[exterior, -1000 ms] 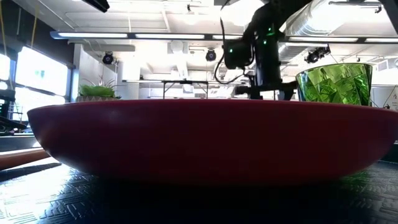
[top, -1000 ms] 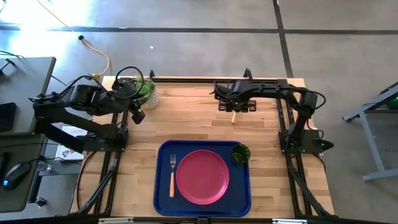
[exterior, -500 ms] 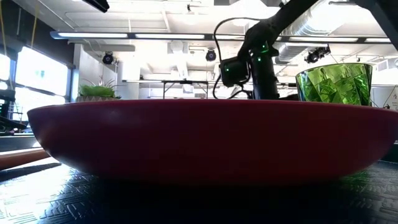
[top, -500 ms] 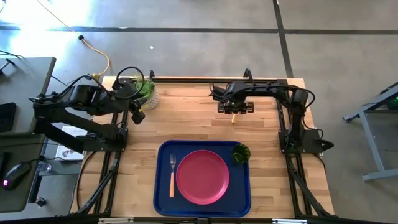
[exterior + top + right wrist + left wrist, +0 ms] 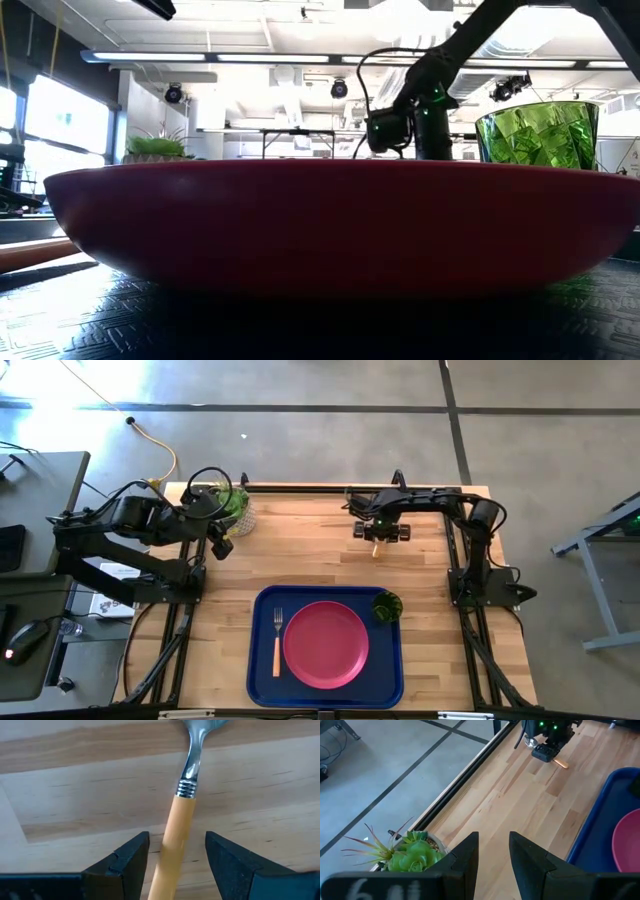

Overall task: Pick and place plate/cup/fork/spoon on tray
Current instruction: Put the orange spoon on the blue tray to the left side of the yellow fork

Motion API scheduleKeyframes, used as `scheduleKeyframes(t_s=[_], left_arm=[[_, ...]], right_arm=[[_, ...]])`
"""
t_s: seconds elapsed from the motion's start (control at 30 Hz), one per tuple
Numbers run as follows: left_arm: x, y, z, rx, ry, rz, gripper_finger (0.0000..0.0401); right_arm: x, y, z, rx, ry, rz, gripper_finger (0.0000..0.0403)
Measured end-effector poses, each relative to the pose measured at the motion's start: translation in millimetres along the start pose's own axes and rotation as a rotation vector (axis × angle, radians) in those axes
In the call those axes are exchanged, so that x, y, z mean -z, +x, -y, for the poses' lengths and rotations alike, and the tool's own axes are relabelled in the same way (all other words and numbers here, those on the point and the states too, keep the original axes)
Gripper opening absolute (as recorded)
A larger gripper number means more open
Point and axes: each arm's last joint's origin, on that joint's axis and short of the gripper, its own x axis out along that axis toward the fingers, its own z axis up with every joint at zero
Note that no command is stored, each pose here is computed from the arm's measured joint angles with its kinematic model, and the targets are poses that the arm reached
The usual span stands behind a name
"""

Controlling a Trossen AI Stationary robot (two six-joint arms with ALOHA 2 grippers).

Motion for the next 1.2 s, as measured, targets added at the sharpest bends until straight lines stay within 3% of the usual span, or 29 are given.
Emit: scheduleKeyframes(t_s=[0.2,0.47,0.63,1.2], left_arm=[[0,0,0,0.0,0.0,0.0,0.0099],[0,0,0,0.0,-0.001,0.001,0.0099],[0,0,0,0.0,0.0,0.001,0.0099],[0,0,0,0.0,0.024,0.002,0.0099]], right_arm=[[-1,1,1,-0.004,0.005,-0.009,0.0175],[-1,2,0,-0.01,0.004,-0.009,0.0084],[-1,2,0,-0.01,-0.001,-0.008,0.0049],[12,-17,-19,-0.031,-0.078,0.039,0.0035]])
